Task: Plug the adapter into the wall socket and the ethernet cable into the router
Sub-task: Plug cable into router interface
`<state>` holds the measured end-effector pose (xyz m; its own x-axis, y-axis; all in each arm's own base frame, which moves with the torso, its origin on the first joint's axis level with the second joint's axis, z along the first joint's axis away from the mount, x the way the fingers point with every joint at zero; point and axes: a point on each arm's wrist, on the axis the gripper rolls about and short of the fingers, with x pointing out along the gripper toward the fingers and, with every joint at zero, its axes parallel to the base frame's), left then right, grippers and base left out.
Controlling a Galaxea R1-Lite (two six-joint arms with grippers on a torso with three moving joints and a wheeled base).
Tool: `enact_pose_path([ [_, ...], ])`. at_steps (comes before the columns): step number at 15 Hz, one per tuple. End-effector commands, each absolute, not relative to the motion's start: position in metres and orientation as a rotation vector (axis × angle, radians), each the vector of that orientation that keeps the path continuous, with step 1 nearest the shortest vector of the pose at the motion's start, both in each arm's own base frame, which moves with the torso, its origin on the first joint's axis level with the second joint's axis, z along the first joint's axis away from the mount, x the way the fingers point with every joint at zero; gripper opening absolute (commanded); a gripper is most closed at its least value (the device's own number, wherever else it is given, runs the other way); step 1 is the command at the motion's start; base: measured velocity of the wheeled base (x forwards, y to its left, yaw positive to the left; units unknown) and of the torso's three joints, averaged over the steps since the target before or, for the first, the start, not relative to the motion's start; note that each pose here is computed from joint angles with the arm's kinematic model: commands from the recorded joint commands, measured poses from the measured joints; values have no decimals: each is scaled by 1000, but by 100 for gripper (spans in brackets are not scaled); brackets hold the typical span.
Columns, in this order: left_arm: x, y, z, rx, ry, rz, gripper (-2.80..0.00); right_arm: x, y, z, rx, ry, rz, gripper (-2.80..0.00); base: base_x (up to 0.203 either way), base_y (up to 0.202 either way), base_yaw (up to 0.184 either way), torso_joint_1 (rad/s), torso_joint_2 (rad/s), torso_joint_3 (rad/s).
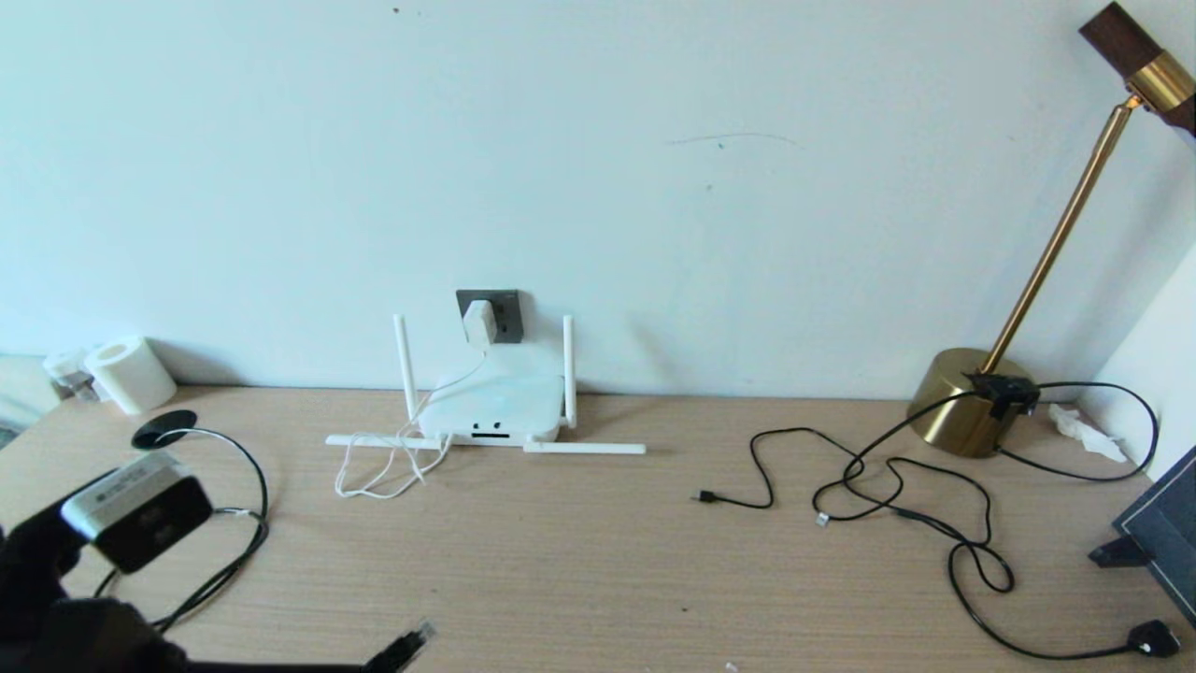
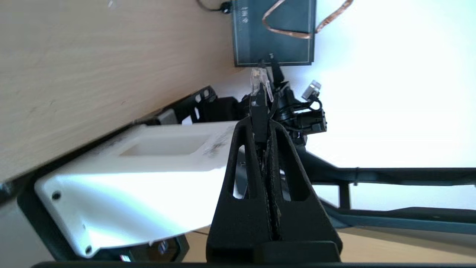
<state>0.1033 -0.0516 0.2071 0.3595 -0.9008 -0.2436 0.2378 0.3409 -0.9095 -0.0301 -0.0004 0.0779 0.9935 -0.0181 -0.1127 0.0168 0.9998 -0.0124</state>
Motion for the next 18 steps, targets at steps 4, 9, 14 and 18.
enact_pose_path([
  [4, 170, -78, 240, -734, 798, -960, -280, -30, 0, 78, -12, 114, -18, 0, 0, 0, 0, 0, 0, 0],
  [9, 245, -142, 235, -79, 514, -993, -280, -30, 0, 77, -35, 115, -12, 0, 0, 0, 0, 0, 0, 0],
  [14, 253, -211, 228, 539, 270, -948, -280, -30, 0, 77, -89, 119, -4, 0, 0, 0, 0, 0, 0, 0],
  [18, 213, -260, 232, 724, 117, -963, -280, -31, 0, 79, -22, 107, 2, 0, 0, 0, 0, 0, 0, 0],
])
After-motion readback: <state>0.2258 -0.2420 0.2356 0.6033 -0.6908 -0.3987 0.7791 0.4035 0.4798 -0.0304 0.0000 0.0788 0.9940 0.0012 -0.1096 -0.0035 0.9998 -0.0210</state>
